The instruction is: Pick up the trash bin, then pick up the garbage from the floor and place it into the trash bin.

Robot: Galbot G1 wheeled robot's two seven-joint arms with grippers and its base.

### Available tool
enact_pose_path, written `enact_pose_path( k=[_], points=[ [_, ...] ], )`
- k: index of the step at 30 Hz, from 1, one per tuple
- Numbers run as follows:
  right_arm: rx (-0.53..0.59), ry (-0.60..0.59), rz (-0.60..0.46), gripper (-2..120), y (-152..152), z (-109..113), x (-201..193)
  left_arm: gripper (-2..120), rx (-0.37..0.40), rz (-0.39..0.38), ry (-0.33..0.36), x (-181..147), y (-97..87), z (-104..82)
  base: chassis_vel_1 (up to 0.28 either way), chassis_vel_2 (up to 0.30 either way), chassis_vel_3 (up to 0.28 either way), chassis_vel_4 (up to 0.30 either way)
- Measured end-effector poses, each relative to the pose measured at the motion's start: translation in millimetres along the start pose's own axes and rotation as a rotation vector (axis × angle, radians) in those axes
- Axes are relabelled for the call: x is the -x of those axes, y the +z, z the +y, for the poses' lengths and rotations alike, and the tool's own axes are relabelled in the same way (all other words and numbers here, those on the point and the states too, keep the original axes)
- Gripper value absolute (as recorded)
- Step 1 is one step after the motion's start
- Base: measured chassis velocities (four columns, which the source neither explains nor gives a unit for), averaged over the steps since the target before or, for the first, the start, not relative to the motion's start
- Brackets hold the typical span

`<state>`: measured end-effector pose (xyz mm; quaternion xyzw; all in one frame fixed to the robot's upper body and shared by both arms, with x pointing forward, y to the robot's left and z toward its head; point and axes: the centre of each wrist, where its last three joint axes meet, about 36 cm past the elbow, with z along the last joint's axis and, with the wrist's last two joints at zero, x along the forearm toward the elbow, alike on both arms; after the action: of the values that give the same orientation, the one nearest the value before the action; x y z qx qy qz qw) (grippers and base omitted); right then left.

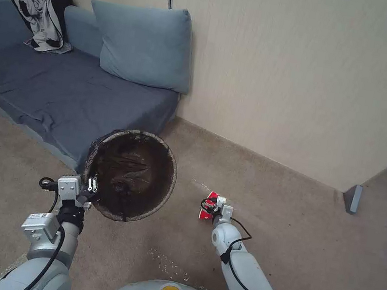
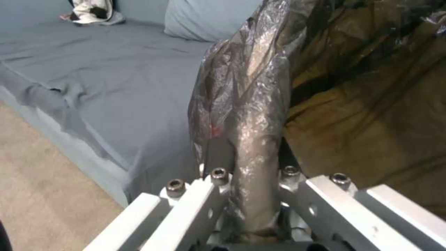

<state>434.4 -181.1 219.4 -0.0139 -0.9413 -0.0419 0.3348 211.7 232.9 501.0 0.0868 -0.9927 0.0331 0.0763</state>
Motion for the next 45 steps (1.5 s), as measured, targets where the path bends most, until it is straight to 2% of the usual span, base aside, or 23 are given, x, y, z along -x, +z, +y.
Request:
enact_pose_path(
  k=[8,10,14,15,18,19,21,22,24,34,39,42,44,45],
  points=[
    [0.012,0.005,0.007,57,4,-1,1,3,-0.002,-0.003,0.003,0,-0.2,-0.4,0.0,0.0,0.0,0.0],
    [0.016,0.006,0.009,53,4,-2,1,3,-0.002,-0.003,0.003,0,-0.2,-0.4,0.0,0.0,0.0,0.0],
    [0.025,0.013,0.013,34,7,-4,2,3,-0.001,-0.003,0.002,0,-0.1,-0.2,0.0,0.0,0.0,0.0],
    [0.025,0.013,0.013,34,7,-4,2,3,-0.001,-0.003,0.002,0,-0.1,-0.2,0.0,0.0,0.0,0.0],
    [0.028,0.018,0.01,21,8,-5,3,3,-0.001,-0.003,0.002,0,-0.2,-0.1,0.0,0.0,0.0,0.0],
    [0.028,0.018,0.01,21,8,-5,3,3,-0.001,-0.003,0.002,0,-0.2,-0.1,0.0,0.0,0.0,0.0],
    [0.029,0.02,0.007,10,8,-6,3,3,-0.002,-0.005,0.002,1,-0.4,-0.2,0.0,0.0,0.0,0.0],
    [0.029,0.02,0.007,10,8,-6,3,3,-0.002,-0.005,0.002,1,-0.4,-0.2,0.0,0.0,0.0,0.0],
    [0.028,0.02,0.005,0,7,-6,3,3,-0.002,-0.006,0.002,1,-0.5,-0.4,0.0,0.0,0.0,0.0],
    [0.029,0.021,-0.013,0,1,-9,-1,3,-0.004,-0.006,0.003,1,-0.5,-0.7,0.0,0.0,0.0,0.0],
    [0.021,0.006,-0.063,0,-12,-12,-15,3,-0.004,-0.006,0.004,1,-0.5,-0.7,0.0,0.0,0.0,0.0],
    [-0.01,-0.045,-0.153,0,-38,-17,-52,3,-0.004,-0.003,0.006,1,-0.2,-0.8,0.0,0.0,0.0,0.0],
    [-0.015,-0.055,-0.166,0,-43,-18,-59,3,-0.004,-0.003,0.006,1,-0.2,-0.8,0.0,0.0,0.0,0.0],
    [-0.027,-0.083,-0.199,0,-54,-20,-79,3,-0.003,-0.001,0.007,1,-0.2,-0.9,0.0,0.0,0.0,0.0]
  ],
)
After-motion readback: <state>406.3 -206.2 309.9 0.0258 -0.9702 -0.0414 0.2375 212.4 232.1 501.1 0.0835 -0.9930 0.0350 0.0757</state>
